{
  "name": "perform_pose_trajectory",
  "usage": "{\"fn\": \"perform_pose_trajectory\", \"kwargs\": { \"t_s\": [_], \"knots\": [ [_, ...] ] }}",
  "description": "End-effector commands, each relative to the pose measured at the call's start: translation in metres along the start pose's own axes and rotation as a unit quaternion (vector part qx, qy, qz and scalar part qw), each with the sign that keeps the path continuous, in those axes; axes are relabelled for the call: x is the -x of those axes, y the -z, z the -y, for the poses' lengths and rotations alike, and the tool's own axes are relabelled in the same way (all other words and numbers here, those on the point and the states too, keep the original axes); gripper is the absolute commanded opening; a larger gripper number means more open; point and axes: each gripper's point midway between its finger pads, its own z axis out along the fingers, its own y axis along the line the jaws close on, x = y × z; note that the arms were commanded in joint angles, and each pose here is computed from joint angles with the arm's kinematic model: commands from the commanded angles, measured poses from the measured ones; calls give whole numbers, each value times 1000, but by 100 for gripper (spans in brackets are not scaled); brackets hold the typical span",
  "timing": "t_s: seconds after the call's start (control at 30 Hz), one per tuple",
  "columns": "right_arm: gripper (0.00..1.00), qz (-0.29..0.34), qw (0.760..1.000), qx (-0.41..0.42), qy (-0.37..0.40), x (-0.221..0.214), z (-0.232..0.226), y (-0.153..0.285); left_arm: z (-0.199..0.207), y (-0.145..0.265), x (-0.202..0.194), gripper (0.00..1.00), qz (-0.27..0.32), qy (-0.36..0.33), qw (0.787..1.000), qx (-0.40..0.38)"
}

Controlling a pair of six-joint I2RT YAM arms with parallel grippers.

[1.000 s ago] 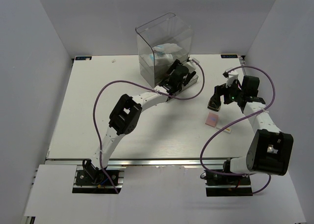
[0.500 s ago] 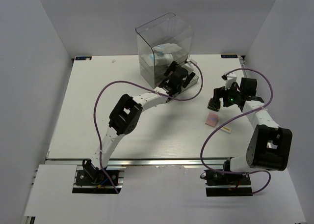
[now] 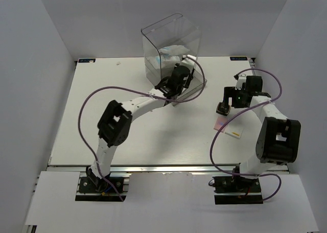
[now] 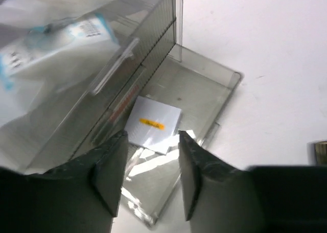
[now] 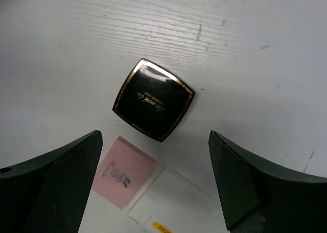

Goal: Organize the makeup

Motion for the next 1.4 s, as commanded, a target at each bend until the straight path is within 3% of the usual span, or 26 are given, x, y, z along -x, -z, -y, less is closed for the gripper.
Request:
{"fn": "perform_pose_trajectory", "kwargs": {
  "t_s": [0.0, 0.07, 0.17, 0.53, 0.8, 1.0, 1.17, 1.3, 1.37],
  "knots": [
    [89, -38, 992, -74, -99, -1, 9, -3, -11, 63, 64, 56, 35, 110, 993, -38],
    [89, -47, 987, -83, -130, 0, 7, -6, -14, 86, 58, 73, 25, 129, 990, -56],
    [89, -53, 984, -92, -141, 2, 3, -14, -22, 112, 43, 82, 6, 146, 987, -63],
    [90, -110, 972, -144, -152, -10, 1, -52, -64, 180, -7, 86, -18, 214, 976, -19],
    [87, -134, 968, -159, -137, -25, 1, -57, -79, 201, -24, 87, -26, 240, 970, 6],
    [64, -133, 976, -125, -121, -26, -9, -56, -83, 207, -32, 87, -26, 263, 964, 13],
    [39, -106, 987, -91, -83, -3, -14, -59, -87, 211, -35, 88, -27, 266, 963, 20],
    [28, -39, 999, 4, 14, 47, -45, -53, -92, 216, -38, 88, -25, 274, 961, 28],
    [21, 3, 992, 88, 93, 71, -78, -44, -94, 220, -40, 88, -22, 285, 958, 30]
  ]
}}
